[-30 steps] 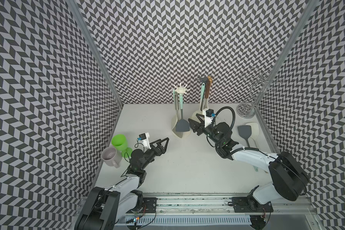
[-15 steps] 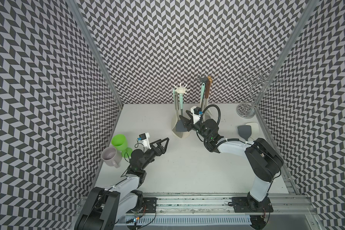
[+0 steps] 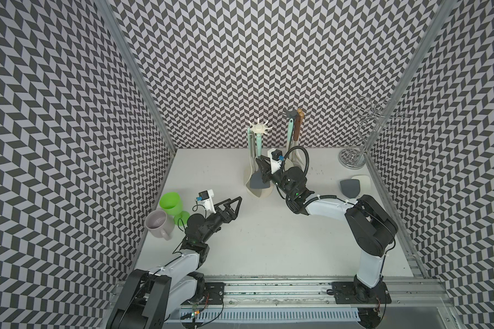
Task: Take the spatula off the kitchen utensil rack
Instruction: Take off the spatula from the rack.
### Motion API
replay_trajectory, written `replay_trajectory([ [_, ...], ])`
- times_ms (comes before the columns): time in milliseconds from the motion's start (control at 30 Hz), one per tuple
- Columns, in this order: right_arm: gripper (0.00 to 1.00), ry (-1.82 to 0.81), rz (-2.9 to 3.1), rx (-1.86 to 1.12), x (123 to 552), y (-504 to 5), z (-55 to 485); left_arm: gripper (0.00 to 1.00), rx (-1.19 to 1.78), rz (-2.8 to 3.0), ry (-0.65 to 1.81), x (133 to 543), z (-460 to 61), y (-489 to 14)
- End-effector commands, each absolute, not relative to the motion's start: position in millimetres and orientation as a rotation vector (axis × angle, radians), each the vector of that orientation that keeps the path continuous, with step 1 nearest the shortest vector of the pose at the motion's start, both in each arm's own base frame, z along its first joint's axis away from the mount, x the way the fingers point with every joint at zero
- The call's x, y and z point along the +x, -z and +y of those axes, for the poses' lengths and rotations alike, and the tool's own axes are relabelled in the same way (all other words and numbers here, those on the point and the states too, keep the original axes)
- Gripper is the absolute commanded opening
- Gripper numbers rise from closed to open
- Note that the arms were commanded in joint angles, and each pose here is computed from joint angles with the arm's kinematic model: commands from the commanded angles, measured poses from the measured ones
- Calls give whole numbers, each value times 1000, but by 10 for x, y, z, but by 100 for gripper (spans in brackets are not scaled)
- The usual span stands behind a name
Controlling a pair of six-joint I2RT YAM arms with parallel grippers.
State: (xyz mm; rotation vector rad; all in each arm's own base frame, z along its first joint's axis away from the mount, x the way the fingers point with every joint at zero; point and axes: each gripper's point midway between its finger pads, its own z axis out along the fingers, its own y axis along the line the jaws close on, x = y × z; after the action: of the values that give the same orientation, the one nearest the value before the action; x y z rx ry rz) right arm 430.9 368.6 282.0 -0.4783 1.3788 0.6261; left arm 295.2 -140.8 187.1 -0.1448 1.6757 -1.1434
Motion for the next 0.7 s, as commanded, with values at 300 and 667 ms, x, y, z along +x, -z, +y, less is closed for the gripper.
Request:
replay_trajectory([
  [300, 1, -563, 1331, -496, 4224, -3024, 3686, 99, -117, 1644, 1146, 2905, -1400, -1942],
  [667, 0, -560, 1309, -479, 4019, -3265, 3558, 99, -101, 1621, 1117, 2873, -1369, -2010],
])
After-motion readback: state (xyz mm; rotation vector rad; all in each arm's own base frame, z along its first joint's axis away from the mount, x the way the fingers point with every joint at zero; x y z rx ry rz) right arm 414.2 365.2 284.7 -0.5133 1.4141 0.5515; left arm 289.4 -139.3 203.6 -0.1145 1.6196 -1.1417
